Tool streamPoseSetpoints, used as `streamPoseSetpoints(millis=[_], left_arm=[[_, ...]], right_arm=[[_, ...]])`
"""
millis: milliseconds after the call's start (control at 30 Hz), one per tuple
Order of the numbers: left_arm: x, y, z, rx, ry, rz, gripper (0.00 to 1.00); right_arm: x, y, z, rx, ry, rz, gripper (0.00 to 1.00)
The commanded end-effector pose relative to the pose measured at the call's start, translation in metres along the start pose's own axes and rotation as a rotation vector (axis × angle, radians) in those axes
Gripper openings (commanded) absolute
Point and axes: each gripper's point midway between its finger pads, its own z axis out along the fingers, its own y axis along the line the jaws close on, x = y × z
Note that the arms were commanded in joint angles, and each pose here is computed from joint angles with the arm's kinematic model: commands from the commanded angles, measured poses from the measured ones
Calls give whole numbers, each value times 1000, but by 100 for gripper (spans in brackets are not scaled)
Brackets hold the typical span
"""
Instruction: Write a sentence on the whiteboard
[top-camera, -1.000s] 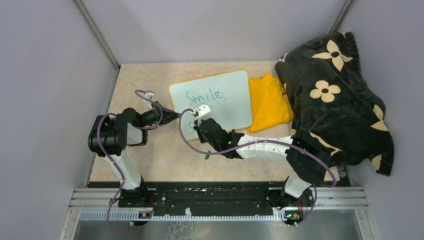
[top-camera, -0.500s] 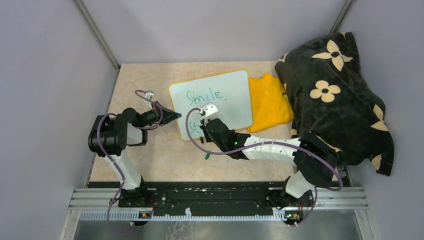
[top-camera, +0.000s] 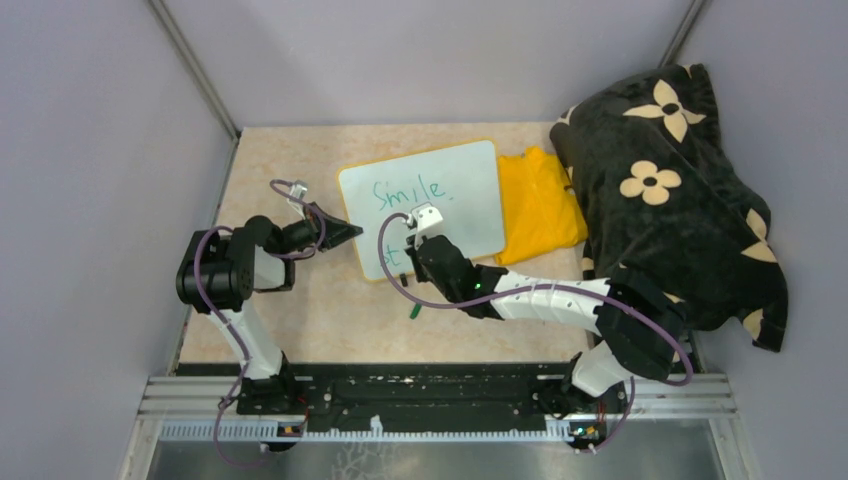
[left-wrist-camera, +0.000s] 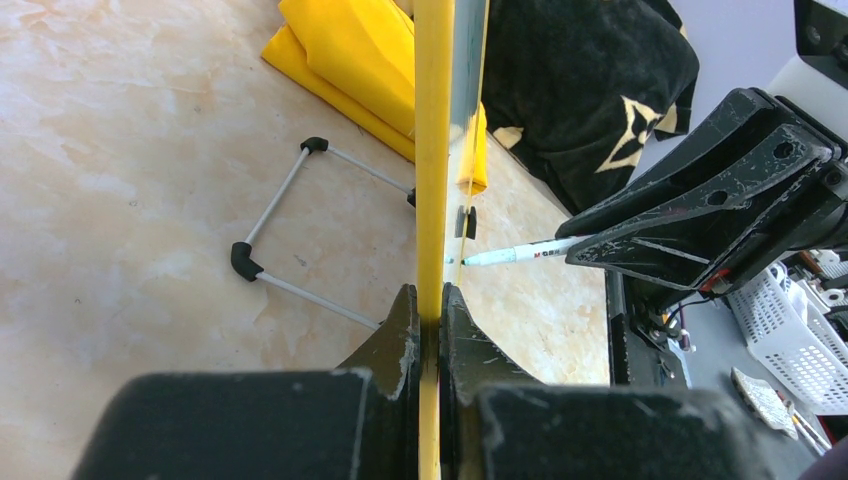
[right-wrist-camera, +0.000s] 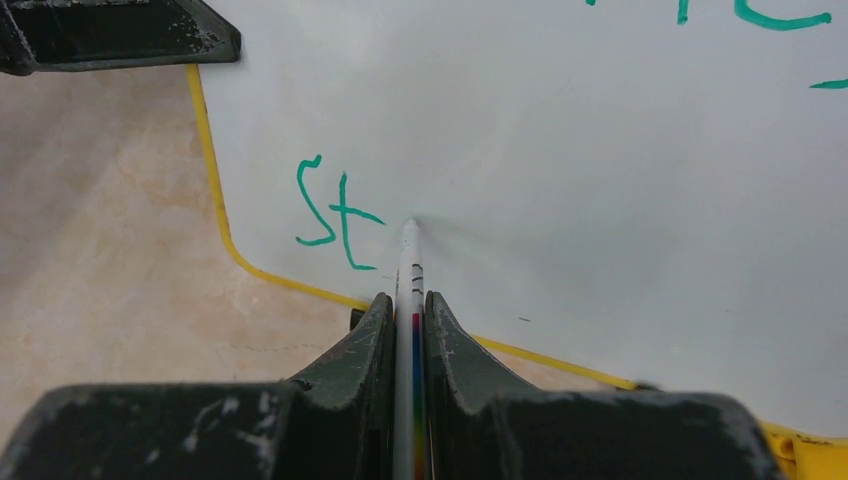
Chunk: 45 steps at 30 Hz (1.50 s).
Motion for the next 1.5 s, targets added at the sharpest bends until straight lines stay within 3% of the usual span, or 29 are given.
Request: streamPoseSetpoints(millis=[0,467,1100,1467], left_arm=[[-7,-12,5,66,-26,196,0],[-8,-11,5,65,-25,195,0],[-6,-11,6,66,-22,193,0],[-6,-11,6,66,-20,189,0]], right_arm=[[-32,0,3,14,-74,40,0],[-29,10,13,-17,-48,32,0],[18,-6,4,15,54,16,0],[-4,-19,1,64,2,24,0]])
